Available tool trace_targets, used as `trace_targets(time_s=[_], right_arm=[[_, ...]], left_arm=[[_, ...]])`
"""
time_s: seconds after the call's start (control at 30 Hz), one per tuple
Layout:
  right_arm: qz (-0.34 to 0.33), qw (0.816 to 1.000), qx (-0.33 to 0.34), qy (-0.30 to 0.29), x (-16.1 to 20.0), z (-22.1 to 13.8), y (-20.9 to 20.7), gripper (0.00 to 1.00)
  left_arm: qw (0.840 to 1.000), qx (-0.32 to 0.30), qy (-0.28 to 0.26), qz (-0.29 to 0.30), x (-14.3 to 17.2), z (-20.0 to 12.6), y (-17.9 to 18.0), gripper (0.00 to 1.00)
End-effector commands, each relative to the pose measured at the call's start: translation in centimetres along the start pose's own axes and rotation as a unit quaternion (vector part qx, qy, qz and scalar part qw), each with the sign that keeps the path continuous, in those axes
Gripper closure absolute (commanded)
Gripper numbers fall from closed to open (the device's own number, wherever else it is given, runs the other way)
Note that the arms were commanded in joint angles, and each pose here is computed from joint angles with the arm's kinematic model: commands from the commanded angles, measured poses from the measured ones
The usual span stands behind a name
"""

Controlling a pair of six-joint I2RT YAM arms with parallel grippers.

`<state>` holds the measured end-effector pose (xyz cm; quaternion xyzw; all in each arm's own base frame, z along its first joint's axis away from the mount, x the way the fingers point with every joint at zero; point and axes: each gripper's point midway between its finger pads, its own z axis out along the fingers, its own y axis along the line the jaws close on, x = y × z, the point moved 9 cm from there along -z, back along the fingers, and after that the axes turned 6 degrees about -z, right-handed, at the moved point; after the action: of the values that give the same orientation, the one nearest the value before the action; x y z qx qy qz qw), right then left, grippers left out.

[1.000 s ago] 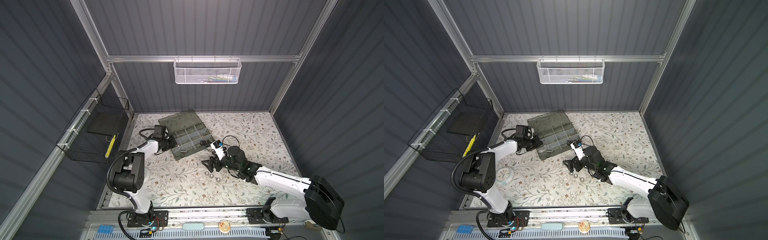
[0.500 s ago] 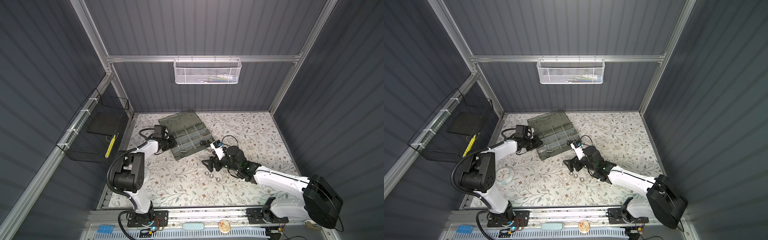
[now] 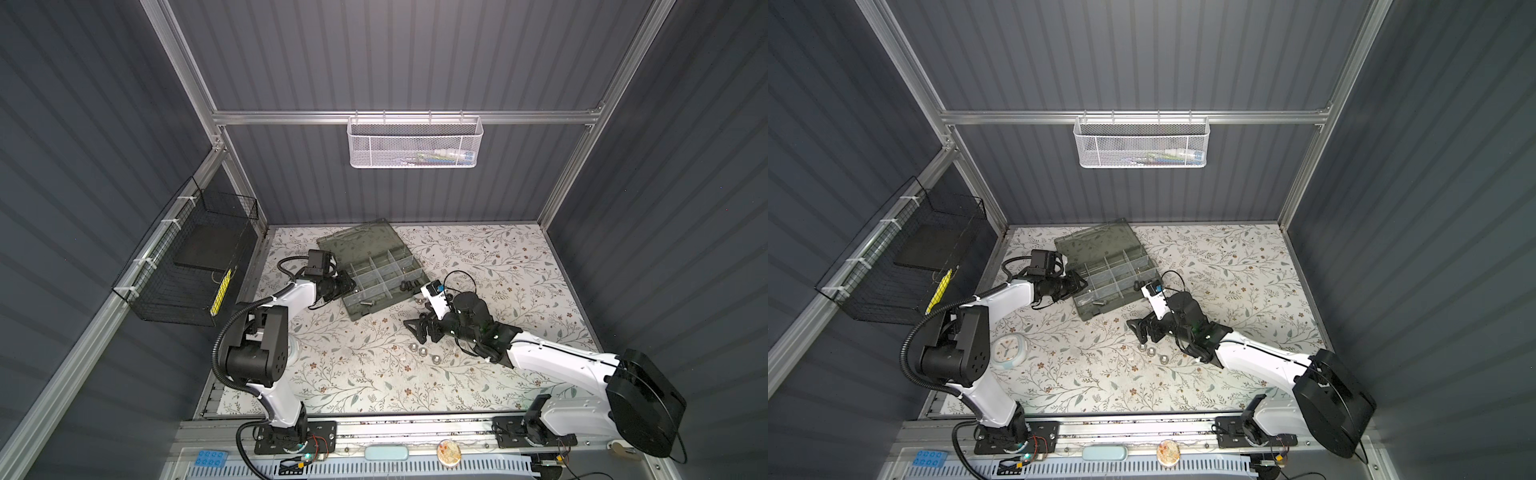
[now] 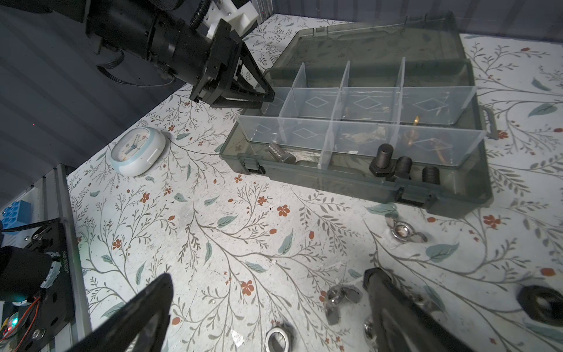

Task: Sort the screws and nuts into containers
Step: Place the nut into the container.

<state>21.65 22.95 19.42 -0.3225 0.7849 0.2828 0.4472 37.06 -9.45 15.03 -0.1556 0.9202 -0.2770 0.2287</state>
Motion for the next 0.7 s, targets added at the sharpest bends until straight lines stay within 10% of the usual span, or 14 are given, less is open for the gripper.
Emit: trace_targets(time_s=[0.0, 0.67], right_arm=[[-0.004, 1.0, 0.009, -0.016, -1.1, -0.3, 0.0, 0.01], [0.049, 0.994, 0.07, -0.066, -1.2, -2.8, -3.0, 0.01]], left_arm=[[1.0, 0.014, -0.012, 0.014, -0.3, -1.8, -1.3, 0.6], [0.979, 0.03, -0.07, 0.19, 2.6, -7.0, -11.3, 0.3]])
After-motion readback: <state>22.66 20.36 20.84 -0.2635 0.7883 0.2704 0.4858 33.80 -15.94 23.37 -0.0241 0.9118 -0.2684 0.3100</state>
